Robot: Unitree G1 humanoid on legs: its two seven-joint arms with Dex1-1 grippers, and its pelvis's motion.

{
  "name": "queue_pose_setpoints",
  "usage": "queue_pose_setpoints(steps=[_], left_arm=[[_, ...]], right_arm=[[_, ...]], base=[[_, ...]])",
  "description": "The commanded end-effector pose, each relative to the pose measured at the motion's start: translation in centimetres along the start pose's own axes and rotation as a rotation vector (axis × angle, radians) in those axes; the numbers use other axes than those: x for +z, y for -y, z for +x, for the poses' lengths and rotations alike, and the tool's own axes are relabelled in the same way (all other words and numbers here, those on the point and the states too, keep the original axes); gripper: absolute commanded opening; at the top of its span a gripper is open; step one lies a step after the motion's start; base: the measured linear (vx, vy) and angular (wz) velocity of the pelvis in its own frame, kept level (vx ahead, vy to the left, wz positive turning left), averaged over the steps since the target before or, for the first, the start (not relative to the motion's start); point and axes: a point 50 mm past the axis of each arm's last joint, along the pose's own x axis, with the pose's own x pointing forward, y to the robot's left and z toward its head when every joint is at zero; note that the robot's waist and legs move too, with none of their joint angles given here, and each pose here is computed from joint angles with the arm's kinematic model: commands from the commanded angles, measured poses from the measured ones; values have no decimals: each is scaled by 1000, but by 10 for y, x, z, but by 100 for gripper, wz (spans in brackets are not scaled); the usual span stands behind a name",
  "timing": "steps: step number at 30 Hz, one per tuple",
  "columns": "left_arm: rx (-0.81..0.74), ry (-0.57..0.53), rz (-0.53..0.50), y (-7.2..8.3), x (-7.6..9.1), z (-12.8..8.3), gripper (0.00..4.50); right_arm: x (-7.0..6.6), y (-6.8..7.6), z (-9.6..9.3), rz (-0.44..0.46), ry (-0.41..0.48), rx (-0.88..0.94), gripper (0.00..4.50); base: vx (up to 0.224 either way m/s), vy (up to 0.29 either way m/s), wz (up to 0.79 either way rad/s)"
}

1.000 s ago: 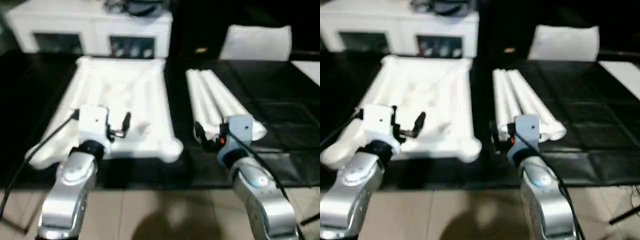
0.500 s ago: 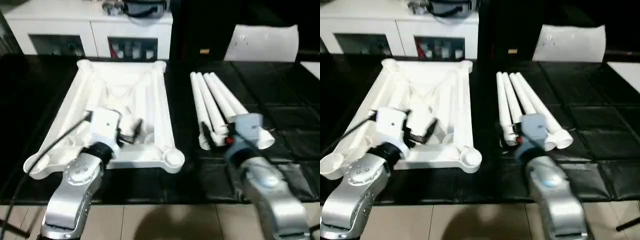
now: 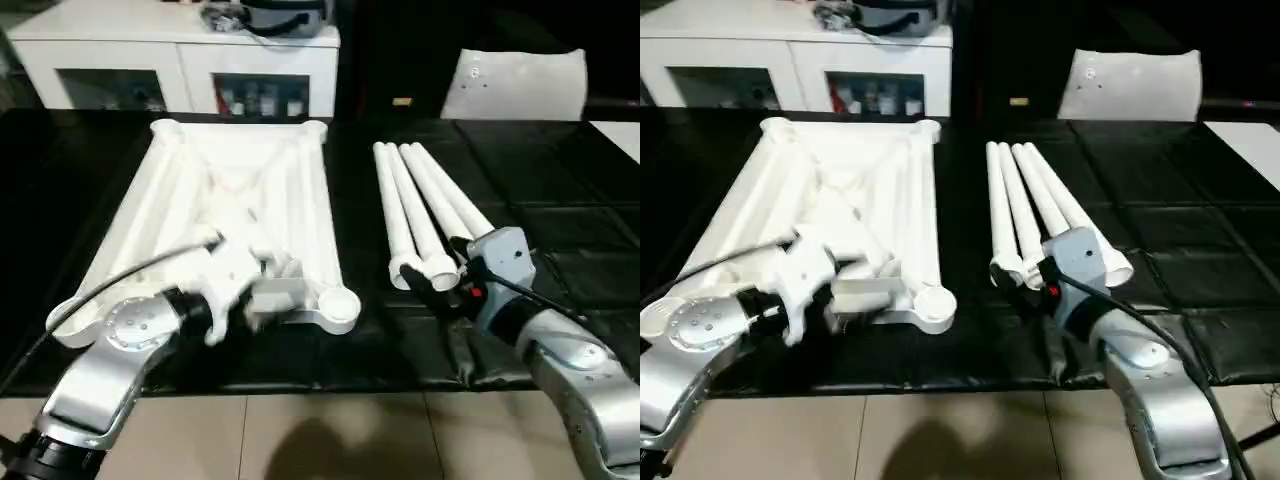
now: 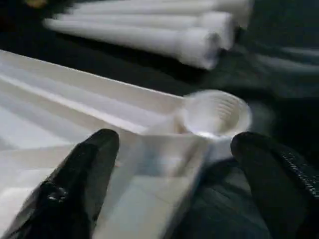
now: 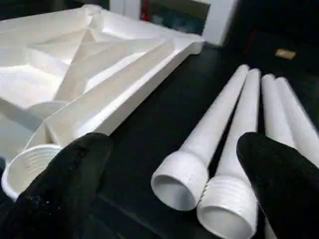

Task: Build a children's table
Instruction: Move to table, then move table base

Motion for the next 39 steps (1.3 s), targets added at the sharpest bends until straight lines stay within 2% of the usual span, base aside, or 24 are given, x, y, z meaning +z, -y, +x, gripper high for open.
queue_pose_setpoints(steps=[1,5,9,15,20,23,24,25,28,33,34,39], left_arm=[[-95,-60,7,-2,-5,-2,387],[-139,-81,4,-5,-7,-2,359],[-174,-134,45,-18,-8,5,324],[-210,-147,27,-29,-6,12,277],[-262,-186,18,-30,-8,18,232],[-272,-192,15,-32,-8,20,222],[-278,-196,17,-32,-9,21,195],[-282,-199,19,-32,-9,21,189],[-283,-203,21,-33,-10,23,177],[-269,-209,17,-34,-13,25,130],[-267,-208,17,-34,-13,25,106],[-257,-211,15,-36,-14,26,78]], right_arm=[[-2,-2,-2,-3,-30,72,450],[-2,-4,-4,-12,-39,127,450],[-5,-11,-8,-28,-86,239,450],[-6,-16,-13,-55,-121,333,450],[-9,-18,-16,-75,-142,353,450],[-9,-20,-16,-74,-143,364,450],[-9,-20,-16,-75,-144,366,450],[-9,-21,-16,-76,-144,366,450],[-10,-21,-17,-79,-146,365,450],[-11,-24,-17,-80,-146,374,450],[-11,-24,-17,-80,-146,375,450],[-11,-25,-16,-85,-148,382,450]], base=[[0,0,0],[0,0,0],[0,0,0],[0,0,0],[0,0,0],[0,0,0],[0,0,0],[0,0,0],[0,0,0],[0,0,0],[0,0,0],[0,0,0]])
